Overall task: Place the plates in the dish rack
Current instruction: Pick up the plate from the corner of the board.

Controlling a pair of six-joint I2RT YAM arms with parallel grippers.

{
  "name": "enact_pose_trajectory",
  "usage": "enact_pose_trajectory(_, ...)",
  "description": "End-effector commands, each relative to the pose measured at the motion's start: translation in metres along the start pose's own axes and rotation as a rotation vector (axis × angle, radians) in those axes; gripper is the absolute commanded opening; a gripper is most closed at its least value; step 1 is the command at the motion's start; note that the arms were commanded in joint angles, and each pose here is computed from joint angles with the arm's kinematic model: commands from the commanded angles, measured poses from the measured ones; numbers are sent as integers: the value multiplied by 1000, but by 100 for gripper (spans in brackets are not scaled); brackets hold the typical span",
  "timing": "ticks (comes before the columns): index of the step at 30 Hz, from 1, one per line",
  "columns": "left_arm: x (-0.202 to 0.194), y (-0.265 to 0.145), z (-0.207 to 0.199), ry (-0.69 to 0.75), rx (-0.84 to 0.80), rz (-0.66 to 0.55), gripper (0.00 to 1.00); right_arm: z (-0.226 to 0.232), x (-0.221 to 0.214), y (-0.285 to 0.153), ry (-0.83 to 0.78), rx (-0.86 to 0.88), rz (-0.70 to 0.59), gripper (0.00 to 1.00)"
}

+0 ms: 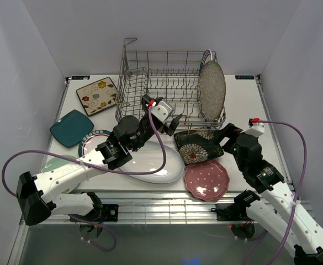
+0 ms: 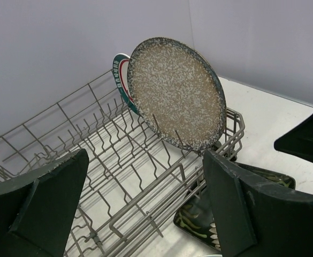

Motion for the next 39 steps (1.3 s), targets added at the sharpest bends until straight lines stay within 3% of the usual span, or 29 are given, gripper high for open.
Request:
enact_pose_trajectory(1, 2, -7, 14, 13, 58, -10, 98, 0, -11, -2, 86, 17, 20, 93)
enact_pose_trajectory(5, -10, -7, 23, 20, 91, -4, 98, -5, -32, -2, 122, 2, 108, 100)
enact_pose_trajectory(6, -12, -8, 25, 22, 97, -4, 98, -5, -35, -2, 141, -5, 126, 92)
enact_pose_trajectory(11, -18, -9, 30, 21, 110, -14, 98, -8, -54, 0, 187, -14, 181, 86)
enact_pose_trajectory(13, -23, -10, 27, 21, 80, -11, 98, -11, -63, 0, 203, -21, 206, 82)
enact_pose_trajectory(21, -40, -12, 8, 58, -74, 11, 98, -18, -83, -2, 313, -36, 242, 81)
enact_pose_trajectory(28, -51, -18, -9, 87, -233, 33, 98, -27, -89, -2, 380, -80, 212, 76)
enact_pose_trajectory(33, -69, -20, -29, 135, -415, 107, 98, -32, -92, 0, 391, -112, 204, 73)
enact_pose_trajectory(39, -87, -12, -37, 140, -470, 208, 98, -37, -96, 4, 415, -160, 192, 71)
Point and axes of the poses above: each gripper's point midway between its finger pads, its own y axis out along the fingers, its own z axis along the line the jaws close on, x = y × z, the point moved 6 cm from there along -y, back along the fingers, and after that the axes turned 6 degrees about -y, right-handed, at the moved point
